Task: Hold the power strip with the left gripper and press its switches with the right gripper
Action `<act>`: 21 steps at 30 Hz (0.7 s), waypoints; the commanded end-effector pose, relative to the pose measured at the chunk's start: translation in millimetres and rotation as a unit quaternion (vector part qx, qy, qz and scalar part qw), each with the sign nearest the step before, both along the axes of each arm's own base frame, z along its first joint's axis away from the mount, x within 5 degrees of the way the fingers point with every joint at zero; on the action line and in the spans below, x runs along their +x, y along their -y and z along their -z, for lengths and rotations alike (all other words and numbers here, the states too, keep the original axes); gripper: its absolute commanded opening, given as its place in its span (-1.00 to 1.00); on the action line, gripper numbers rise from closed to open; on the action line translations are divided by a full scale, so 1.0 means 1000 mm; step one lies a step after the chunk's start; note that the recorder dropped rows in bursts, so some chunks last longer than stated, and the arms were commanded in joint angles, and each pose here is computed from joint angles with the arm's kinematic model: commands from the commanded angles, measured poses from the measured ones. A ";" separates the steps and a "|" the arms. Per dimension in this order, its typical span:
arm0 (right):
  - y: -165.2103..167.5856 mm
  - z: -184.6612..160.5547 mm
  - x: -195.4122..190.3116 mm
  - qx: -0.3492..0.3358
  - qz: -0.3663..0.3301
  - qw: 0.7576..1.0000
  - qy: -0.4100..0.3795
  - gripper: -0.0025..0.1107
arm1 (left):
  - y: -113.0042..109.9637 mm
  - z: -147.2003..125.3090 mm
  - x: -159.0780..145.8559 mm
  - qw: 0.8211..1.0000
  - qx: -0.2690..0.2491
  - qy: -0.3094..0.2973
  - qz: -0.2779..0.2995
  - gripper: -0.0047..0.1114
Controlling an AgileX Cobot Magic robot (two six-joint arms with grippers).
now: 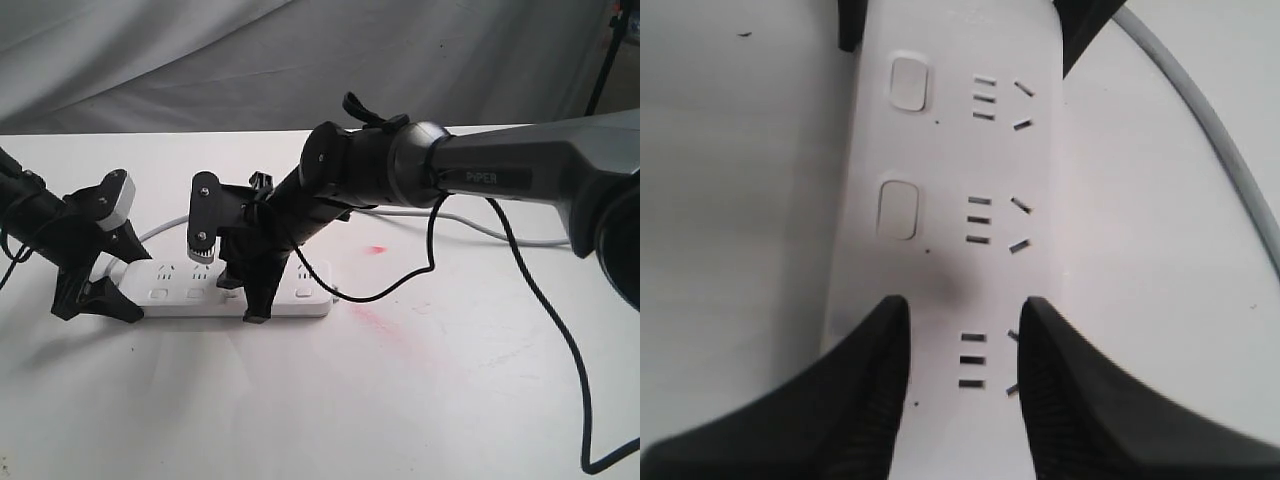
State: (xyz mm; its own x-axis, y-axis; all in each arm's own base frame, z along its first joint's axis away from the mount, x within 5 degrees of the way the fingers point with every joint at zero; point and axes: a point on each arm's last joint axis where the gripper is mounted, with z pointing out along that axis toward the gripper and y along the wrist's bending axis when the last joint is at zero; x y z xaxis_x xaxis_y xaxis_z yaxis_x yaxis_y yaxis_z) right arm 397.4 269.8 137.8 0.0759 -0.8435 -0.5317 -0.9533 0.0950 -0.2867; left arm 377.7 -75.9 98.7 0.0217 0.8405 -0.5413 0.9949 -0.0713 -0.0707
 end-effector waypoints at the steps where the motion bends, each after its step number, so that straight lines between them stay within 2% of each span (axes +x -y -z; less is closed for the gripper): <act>1: 0.002 0.001 0.001 0.003 0.009 1.000 -0.002 -0.34 | 0.000 0.000 0.001 1.000 0.002 0.002 -0.004 0.21; 21: 0.005 0.009 -0.002 -0.003 0.013 1.000 -0.006 -0.34 | 0.000 0.000 0.001 1.000 0.002 0.002 -0.004 0.21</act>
State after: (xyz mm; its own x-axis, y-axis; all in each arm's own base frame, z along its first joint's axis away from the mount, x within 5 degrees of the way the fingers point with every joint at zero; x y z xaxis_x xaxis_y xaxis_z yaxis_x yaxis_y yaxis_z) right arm 395.5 267.3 130.8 0.0624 -0.8492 -0.5243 -0.9520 0.1071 -0.2867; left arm 377.7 -75.9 98.7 0.0217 0.8405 -0.5413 0.9949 -0.0713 -0.0707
